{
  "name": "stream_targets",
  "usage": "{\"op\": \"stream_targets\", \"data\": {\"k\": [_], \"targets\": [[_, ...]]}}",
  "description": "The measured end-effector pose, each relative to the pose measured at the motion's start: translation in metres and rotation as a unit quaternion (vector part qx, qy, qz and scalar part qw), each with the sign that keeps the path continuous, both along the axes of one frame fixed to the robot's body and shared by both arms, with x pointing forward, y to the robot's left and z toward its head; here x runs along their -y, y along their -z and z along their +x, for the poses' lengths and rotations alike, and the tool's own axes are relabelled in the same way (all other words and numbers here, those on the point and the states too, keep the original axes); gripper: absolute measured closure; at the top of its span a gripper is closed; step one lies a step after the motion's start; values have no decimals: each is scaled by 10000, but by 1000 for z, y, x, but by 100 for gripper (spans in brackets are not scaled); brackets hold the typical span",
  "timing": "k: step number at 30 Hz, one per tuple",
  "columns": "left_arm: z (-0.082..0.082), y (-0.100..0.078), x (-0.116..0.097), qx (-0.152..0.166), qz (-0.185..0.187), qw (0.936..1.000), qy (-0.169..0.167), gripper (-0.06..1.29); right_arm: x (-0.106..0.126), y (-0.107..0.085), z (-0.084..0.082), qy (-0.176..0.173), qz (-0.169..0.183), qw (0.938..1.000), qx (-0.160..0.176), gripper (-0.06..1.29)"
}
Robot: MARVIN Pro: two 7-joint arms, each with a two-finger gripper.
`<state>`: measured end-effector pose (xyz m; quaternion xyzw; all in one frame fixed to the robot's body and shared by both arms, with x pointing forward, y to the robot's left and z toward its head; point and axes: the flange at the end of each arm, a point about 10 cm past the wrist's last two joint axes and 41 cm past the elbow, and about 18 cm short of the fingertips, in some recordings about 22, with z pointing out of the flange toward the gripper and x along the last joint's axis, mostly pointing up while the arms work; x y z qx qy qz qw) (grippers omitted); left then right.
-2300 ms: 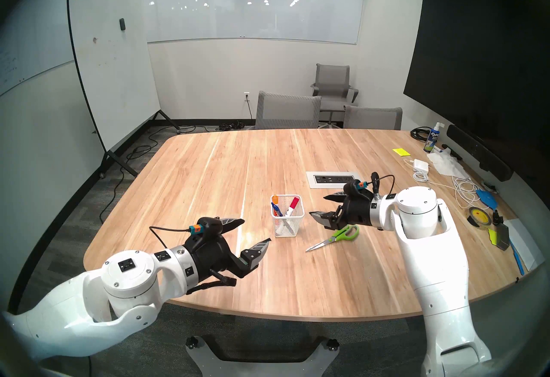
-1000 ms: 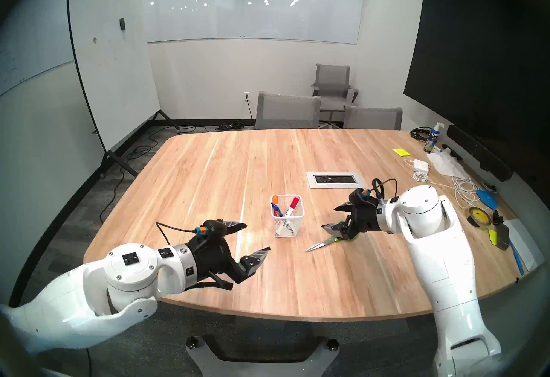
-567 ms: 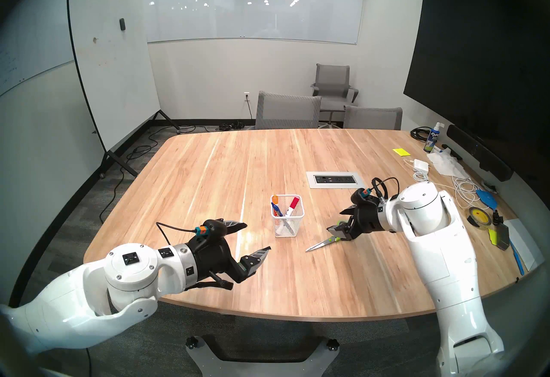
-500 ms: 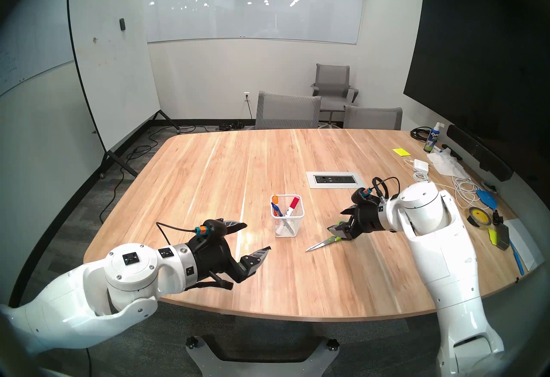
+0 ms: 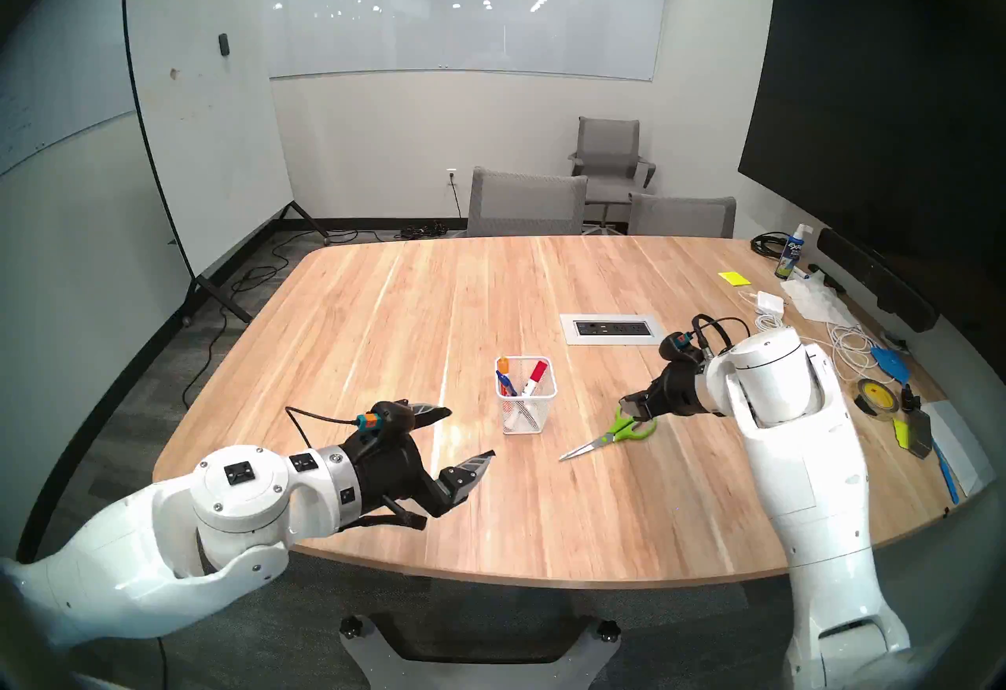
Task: Place the pen, the marker, and the scissors into the pen holder
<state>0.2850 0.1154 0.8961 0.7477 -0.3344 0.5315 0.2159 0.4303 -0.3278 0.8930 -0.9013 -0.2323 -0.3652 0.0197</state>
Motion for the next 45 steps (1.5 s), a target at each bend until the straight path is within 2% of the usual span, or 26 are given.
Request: {"op": "stream_targets", "data": {"k": [4,10,22,45], "targets": [[0,0,0,0,-1,10000,-2,2,-3,2,0,72,-9,10000,-41,3],[0,0,0,0,-2,10000,-4,2,-10,8,0,4,21,9999,-155,3],[0,0,0,1,-4,10000,-7,2,-1,33,3,50,14,9984,-557,3],[0,0,0,0,-5,10000,-8,2,20,29,9,209,-71,9980,-594,3]]}}
